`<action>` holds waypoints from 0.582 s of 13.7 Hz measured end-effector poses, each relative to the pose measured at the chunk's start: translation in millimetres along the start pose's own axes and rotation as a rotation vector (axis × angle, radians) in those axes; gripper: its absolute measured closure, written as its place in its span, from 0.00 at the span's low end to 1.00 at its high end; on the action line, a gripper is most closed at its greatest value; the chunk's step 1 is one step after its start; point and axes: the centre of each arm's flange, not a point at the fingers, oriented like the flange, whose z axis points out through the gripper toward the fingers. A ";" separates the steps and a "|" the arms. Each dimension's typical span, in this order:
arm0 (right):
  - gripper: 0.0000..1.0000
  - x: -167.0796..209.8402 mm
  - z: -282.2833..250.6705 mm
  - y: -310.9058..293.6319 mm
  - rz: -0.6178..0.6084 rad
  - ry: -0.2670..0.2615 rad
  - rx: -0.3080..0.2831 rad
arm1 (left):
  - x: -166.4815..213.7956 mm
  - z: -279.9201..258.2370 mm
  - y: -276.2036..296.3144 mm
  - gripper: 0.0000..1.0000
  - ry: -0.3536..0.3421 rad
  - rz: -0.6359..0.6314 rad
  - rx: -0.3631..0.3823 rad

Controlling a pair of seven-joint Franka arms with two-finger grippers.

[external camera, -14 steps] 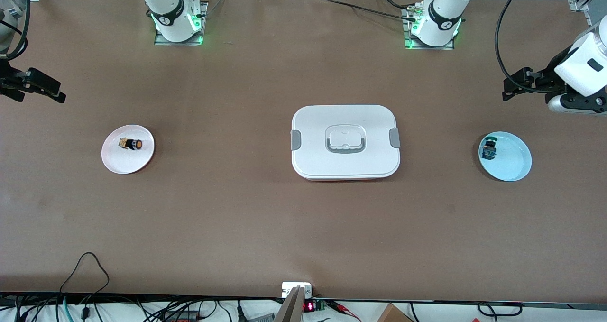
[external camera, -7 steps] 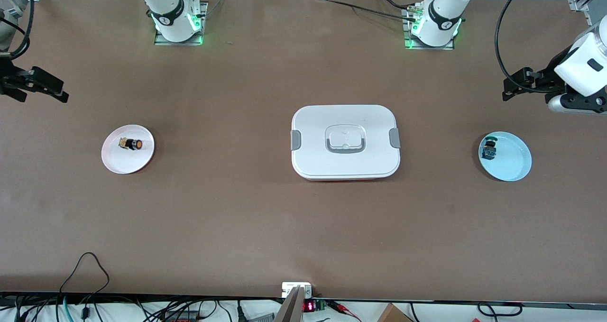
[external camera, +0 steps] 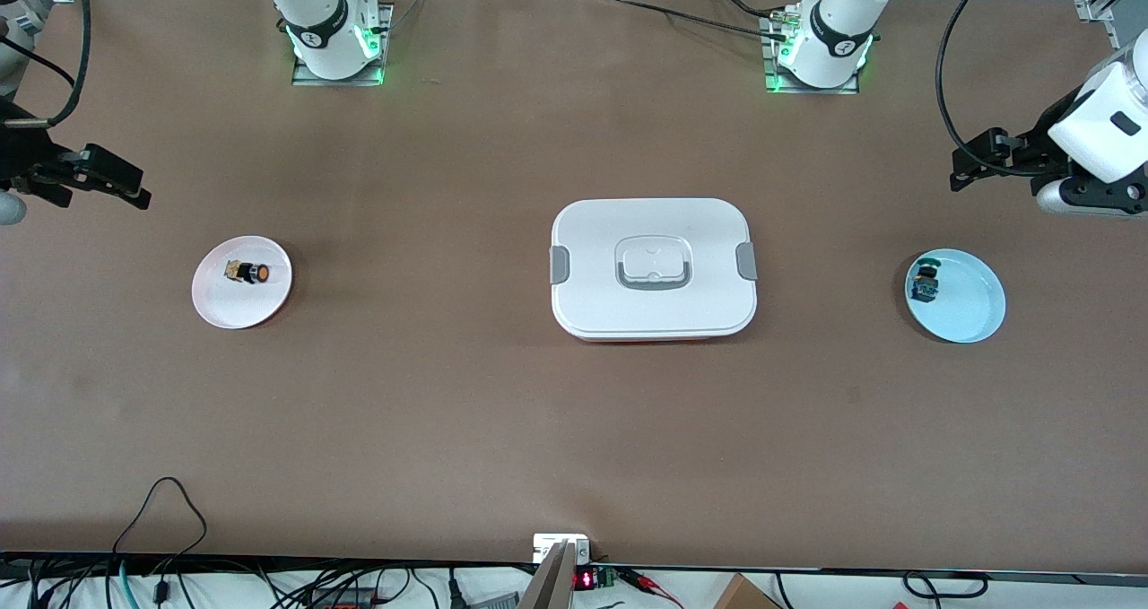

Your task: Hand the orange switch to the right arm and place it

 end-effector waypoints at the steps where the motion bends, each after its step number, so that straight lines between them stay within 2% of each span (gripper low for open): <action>1: 0.00 -0.5 -0.1 0.7 0.000 -0.005 0.000 | 0.0 0.0 0.0 0.00 0.000 0.000 0.000; 8: 0.00 -3.2 -1.0 9.6 0.015 -0.023 0.000 | 0.0 0.0 -1.0 0.00 0.000 -0.002 0.000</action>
